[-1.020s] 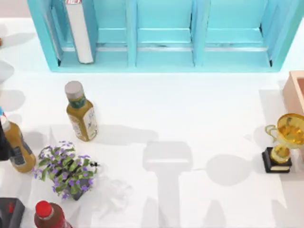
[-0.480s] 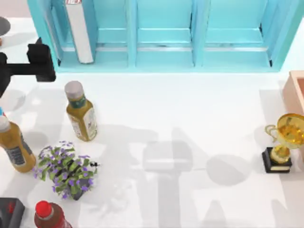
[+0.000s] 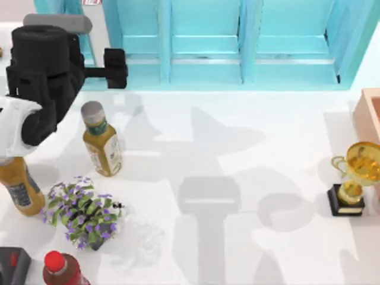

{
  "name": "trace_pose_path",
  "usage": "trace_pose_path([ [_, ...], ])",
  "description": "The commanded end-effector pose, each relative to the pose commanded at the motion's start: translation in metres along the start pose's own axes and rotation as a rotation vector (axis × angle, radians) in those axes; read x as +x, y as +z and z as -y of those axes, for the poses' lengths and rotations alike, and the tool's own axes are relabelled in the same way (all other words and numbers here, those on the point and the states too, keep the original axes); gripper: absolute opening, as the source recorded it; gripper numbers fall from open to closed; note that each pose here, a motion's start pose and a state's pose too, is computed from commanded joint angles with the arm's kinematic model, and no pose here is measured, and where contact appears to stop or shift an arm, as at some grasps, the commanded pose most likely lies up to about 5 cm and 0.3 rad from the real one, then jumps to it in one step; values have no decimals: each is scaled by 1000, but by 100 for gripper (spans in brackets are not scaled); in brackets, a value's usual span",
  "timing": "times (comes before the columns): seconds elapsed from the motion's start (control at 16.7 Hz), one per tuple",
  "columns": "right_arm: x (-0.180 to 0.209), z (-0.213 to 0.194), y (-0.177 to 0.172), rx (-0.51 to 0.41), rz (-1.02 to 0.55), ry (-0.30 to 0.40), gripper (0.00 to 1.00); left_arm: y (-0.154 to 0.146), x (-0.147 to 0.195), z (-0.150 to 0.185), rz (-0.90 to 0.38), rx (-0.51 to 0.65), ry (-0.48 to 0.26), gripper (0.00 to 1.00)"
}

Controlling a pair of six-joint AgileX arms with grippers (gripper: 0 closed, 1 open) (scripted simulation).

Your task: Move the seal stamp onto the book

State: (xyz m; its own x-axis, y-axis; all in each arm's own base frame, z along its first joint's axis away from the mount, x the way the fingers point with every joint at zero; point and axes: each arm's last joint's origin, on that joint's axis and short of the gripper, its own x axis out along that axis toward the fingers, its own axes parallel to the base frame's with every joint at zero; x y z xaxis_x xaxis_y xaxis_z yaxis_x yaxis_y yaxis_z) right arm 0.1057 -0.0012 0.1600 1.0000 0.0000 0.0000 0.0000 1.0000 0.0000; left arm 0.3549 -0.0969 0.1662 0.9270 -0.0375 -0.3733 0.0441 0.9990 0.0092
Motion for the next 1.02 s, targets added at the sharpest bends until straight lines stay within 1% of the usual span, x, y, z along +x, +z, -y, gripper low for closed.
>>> trace_pose_path([
  [0.18, 0, 0, 0, 0, 0, 0, 100, -8, 16, 9, -11, -2, -3, 100],
  [0.54, 0, 0, 0, 0, 0, 0, 100, -10, 17, 8, -17, -3, 0, 100],
  [0.66, 0, 0, 0, 0, 0, 0, 100, -5, 23, 9, -11, -4, 0, 100],
  [0.78, 0, 0, 0, 0, 0, 0, 100, 3, 36, 10, -6, -4, -1, 100],
  [1.02, 0, 0, 0, 0, 0, 0, 100, 7, 78, 8, -3, -5, -1, 100],
])
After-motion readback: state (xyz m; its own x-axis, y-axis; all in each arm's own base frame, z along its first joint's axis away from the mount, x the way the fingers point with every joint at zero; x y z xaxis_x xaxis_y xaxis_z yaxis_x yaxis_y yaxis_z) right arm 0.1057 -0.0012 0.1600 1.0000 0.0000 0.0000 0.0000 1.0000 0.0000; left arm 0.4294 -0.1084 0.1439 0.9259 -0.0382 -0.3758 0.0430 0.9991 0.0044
